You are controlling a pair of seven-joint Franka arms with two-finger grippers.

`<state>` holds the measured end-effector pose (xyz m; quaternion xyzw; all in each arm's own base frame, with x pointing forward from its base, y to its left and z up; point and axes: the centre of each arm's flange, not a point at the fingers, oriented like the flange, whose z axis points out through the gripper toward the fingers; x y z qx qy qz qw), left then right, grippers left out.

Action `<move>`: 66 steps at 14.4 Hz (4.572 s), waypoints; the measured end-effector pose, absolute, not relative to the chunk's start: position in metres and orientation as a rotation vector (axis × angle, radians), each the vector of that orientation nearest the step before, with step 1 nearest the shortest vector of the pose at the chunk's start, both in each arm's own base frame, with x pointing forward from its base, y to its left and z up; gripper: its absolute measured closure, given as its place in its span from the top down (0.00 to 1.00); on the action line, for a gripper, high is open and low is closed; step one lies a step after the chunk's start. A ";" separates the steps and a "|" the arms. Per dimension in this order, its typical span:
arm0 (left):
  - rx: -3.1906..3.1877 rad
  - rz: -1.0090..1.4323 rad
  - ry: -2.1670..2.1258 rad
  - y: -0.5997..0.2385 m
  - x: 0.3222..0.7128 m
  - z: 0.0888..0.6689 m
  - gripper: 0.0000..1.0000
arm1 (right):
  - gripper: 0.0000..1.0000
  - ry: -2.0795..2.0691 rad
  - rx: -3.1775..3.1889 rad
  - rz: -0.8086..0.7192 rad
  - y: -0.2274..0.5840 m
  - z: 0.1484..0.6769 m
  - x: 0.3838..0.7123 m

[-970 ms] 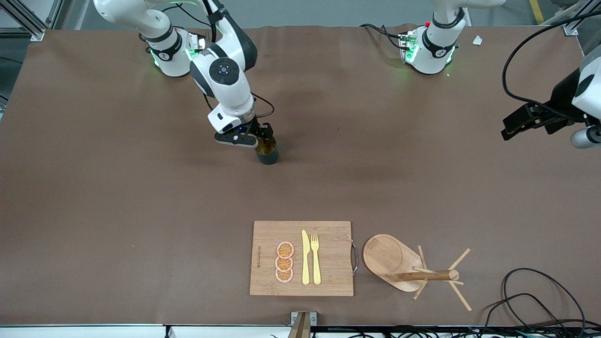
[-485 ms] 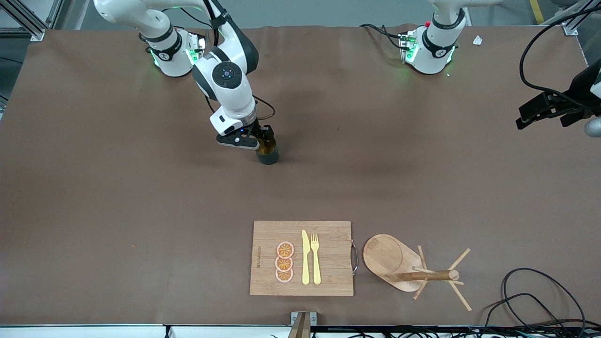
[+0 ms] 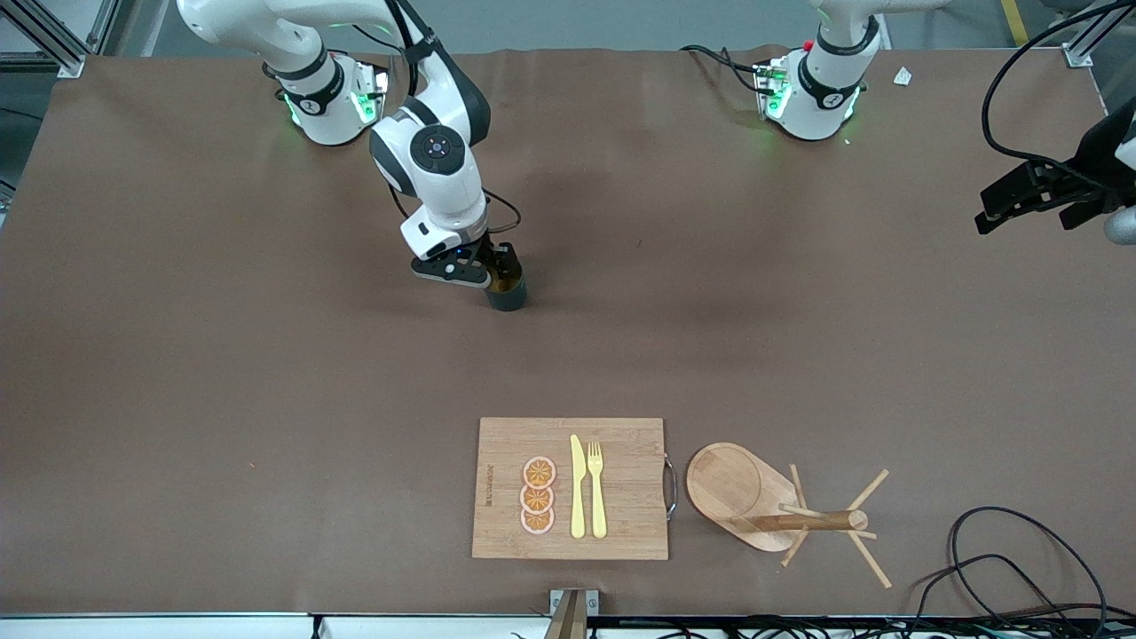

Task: Transfer cup from left to right arm and place
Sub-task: 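Close the right gripper on the mug rim while the left gripper rests, then carry the mug with the right gripper toward its own side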

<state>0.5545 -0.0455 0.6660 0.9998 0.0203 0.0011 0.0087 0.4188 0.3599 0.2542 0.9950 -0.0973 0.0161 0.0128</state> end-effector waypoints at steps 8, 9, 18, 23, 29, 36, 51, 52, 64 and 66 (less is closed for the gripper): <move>3.125 0.019 0.059 -0.049 0.555 0.664 1.00 | 0.78 -0.385 3.100 0.066 0.362 0.255 0.424; 3.125 0.024 0.059 -0.049 0.555 0.664 1.00 | 0.71 -0.403 3.100 0.068 0.362 0.256 0.425; 3.123 0.044 0.065 -0.048 0.557 0.664 1.00 | 0.44 -0.474 3.096 0.076 0.367 0.259 0.424; 3.123 0.044 0.086 -0.044 0.558 0.663 1.00 | 0.30 -0.473 3.095 0.074 0.369 0.258 0.422; 3.120 0.042 0.178 -0.026 0.559 0.662 1.00 | 0.04 -0.491 3.096 0.079 0.370 0.259 0.423; 3.117 0.051 0.172 -0.041 0.562 0.656 1.00 | 0.04 -0.513 3.091 0.084 0.366 0.261 0.429; 3.111 0.031 0.033 -0.092 0.574 0.633 1.00 | 0.04 0.745 3.008 -0.004 0.141 0.296 0.502; 3.110 0.038 0.030 -0.093 0.575 0.633 1.00 | 0.04 0.836 2.986 -0.009 0.116 0.297 0.503; 3.144 0.038 0.016 -0.092 0.577 0.628 1.00 | 0.04 1.651 2.639 -0.040 -0.036 0.293 0.500; 3.143 0.032 0.011 -0.094 0.578 0.626 1.00 | 0.04 1.691 2.611 -0.034 -0.057 0.292 0.498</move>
